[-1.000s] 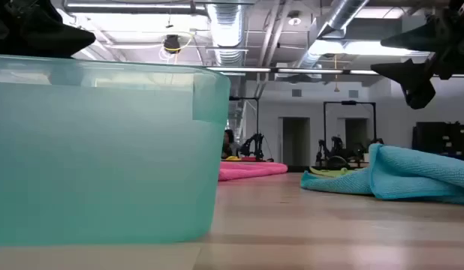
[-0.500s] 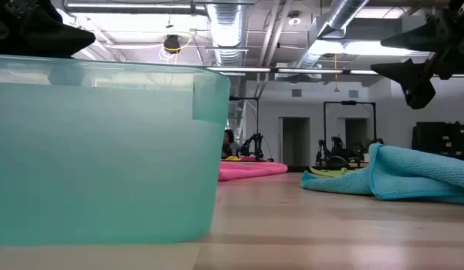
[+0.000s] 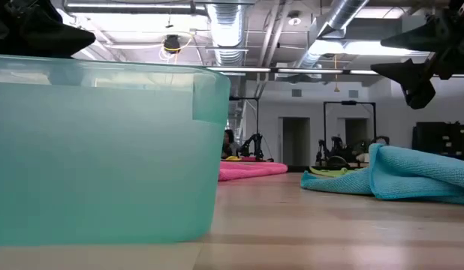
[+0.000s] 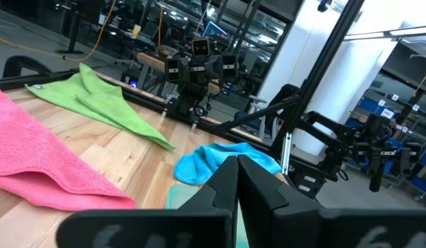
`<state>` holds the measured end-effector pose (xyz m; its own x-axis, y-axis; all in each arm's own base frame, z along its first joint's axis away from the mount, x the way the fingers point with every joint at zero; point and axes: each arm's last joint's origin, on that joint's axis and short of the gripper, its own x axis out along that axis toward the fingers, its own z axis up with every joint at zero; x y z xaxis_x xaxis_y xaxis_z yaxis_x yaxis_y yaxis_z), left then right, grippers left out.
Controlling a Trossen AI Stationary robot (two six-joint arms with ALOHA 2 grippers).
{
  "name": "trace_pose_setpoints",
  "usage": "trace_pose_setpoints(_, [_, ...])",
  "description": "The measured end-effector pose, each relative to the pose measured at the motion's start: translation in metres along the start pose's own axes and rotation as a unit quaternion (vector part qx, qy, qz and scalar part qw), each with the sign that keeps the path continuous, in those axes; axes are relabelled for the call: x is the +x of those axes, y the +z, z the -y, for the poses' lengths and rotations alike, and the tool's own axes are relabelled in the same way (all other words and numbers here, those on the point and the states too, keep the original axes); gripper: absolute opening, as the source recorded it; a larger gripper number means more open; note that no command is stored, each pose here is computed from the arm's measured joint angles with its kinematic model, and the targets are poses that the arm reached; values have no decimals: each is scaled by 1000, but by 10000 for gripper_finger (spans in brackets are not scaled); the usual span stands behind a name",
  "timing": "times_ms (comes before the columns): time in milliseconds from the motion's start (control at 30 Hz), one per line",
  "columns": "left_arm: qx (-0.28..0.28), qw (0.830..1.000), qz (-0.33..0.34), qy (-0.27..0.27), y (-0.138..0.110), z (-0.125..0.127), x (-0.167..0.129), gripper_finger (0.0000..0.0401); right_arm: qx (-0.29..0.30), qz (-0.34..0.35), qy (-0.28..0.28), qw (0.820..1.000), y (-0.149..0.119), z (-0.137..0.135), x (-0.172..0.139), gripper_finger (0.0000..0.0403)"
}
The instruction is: Fold microfiber towels
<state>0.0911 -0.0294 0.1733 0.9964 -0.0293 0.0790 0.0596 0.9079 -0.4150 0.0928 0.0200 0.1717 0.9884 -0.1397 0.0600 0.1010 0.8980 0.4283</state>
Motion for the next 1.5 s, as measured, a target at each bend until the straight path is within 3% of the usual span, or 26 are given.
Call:
trace_pose_setpoints(867, [-1, 1000, 0, 0, 0, 0, 0, 0, 0, 0, 0, 1000, 0, 0, 0, 245])
trace_pose_setpoints(1033, [-13, 999, 18, 23, 2, -1, 0, 0, 0, 0, 0, 1000, 0, 0, 0, 245])
trace_pose_setpoints(1133, [-46, 998, 38, 36, 5, -1, 0, 0, 0, 0, 0, 1000, 0, 0, 0, 245])
trace_pose_setpoints(1300, [-176, 982, 56, 43, 6, -2, 0, 0, 0, 0, 0, 1000, 0, 0, 0, 245])
trace_pose_setpoints(1500, [-241, 956, 128, 108, 12, -5, -2, 0, 0, 0, 0, 1000, 0, 0, 0, 245])
